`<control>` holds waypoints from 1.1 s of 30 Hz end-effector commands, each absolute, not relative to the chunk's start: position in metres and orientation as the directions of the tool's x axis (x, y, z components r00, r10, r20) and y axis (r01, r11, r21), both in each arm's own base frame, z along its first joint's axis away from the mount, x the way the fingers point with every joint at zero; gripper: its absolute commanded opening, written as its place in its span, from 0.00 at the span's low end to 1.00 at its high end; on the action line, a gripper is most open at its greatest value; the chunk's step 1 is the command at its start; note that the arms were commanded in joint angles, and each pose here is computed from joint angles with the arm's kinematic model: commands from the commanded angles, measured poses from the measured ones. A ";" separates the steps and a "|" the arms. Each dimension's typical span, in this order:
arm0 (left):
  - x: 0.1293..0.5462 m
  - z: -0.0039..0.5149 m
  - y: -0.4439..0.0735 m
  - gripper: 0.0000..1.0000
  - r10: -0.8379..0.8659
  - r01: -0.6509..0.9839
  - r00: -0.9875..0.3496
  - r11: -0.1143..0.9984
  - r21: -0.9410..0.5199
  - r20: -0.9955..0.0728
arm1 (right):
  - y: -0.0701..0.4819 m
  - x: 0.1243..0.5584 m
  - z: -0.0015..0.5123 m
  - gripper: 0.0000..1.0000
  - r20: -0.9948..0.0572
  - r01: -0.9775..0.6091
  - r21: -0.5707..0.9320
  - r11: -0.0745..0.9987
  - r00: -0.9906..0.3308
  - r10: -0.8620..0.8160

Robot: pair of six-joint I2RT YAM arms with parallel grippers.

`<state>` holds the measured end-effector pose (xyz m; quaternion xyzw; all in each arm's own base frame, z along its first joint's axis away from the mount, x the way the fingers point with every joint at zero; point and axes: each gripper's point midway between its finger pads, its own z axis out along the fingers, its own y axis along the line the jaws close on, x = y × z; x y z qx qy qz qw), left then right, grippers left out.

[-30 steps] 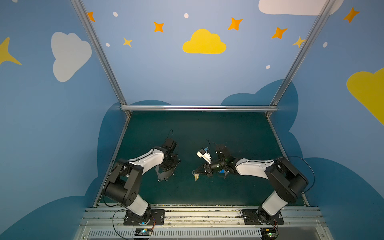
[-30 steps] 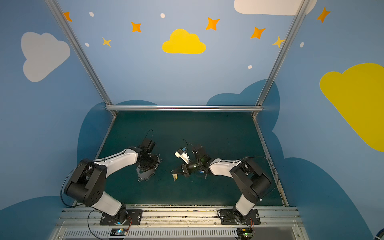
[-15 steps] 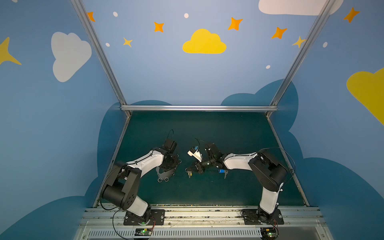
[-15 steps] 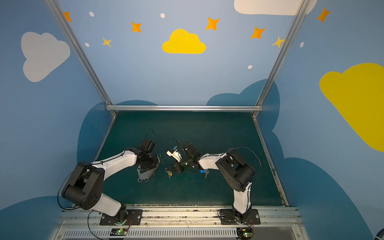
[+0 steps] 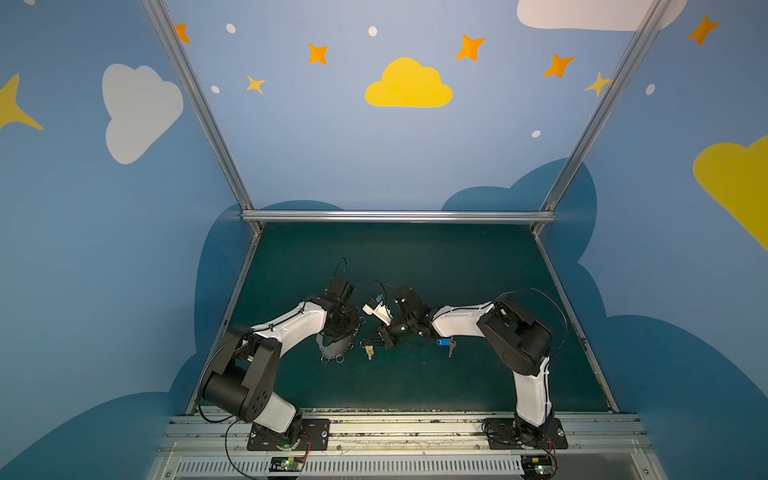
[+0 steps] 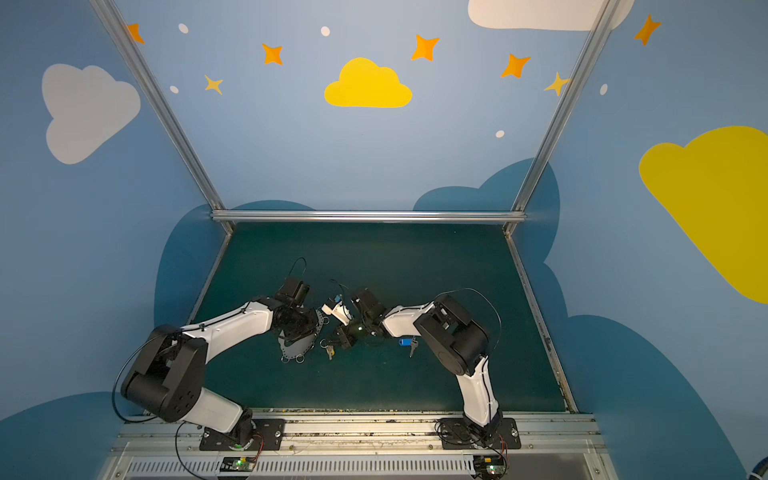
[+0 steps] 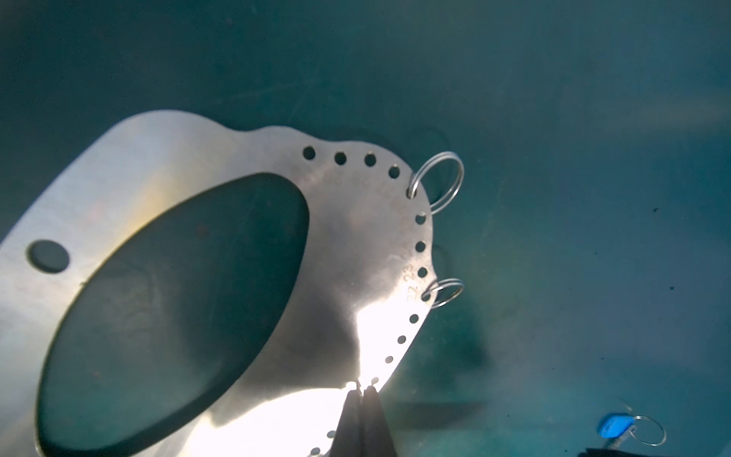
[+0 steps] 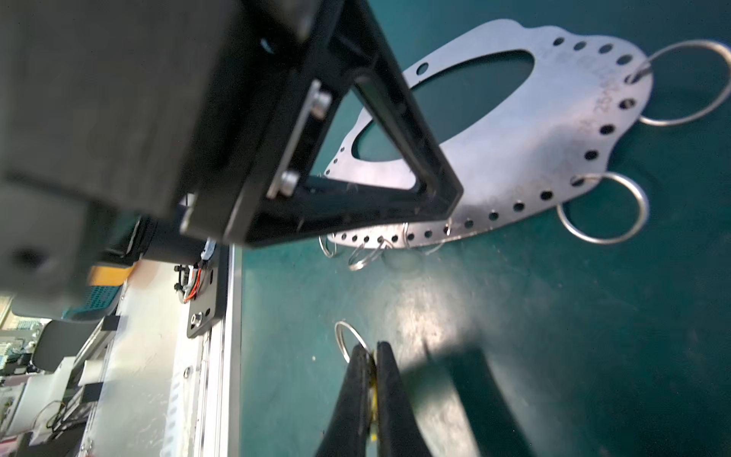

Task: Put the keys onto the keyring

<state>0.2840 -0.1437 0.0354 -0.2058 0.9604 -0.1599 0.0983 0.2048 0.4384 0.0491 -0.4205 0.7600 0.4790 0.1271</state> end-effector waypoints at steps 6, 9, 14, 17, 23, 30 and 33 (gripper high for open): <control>0.286 0.045 -0.152 0.04 -0.436 -0.360 -0.892 0.843 -0.399 -0.118 | 0.447 0.209 0.025 0.00 -0.539 -0.727 0.638 0.255 -0.658 -0.526; 0.287 0.047 -0.155 0.04 -0.438 -0.357 -0.892 0.836 -0.416 -0.113 | 0.449 0.212 0.019 0.00 -0.524 -0.718 0.640 0.273 -0.668 -0.528; 0.290 0.051 -0.158 0.04 -0.438 -0.352 -0.891 0.830 -0.433 -0.116 | 0.448 0.220 0.014 0.00 -0.502 -0.705 0.632 0.321 -0.688 -0.524; 0.290 0.052 -0.159 0.04 -0.437 -0.349 -0.891 0.830 -0.435 -0.119 | 0.446 0.225 0.010 0.00 -0.486 -0.687 0.636 0.350 -0.710 -0.511; 0.288 0.051 -0.160 0.04 -0.437 -0.351 -0.893 0.827 -0.439 -0.110 | 0.442 0.236 0.006 0.00 -0.482 -0.669 0.621 0.409 -0.737 -0.474; 0.287 0.049 -0.159 0.04 -0.438 -0.356 -0.893 0.829 -0.431 -0.105 | 0.434 0.252 0.010 0.00 -0.512 -0.661 0.575 0.483 -0.751 -0.417; 0.287 0.047 -0.158 0.04 -0.441 -0.361 -0.892 0.830 -0.425 -0.102 | 0.429 0.255 0.014 0.00 -0.533 -0.662 0.551 0.508 -0.748 -0.397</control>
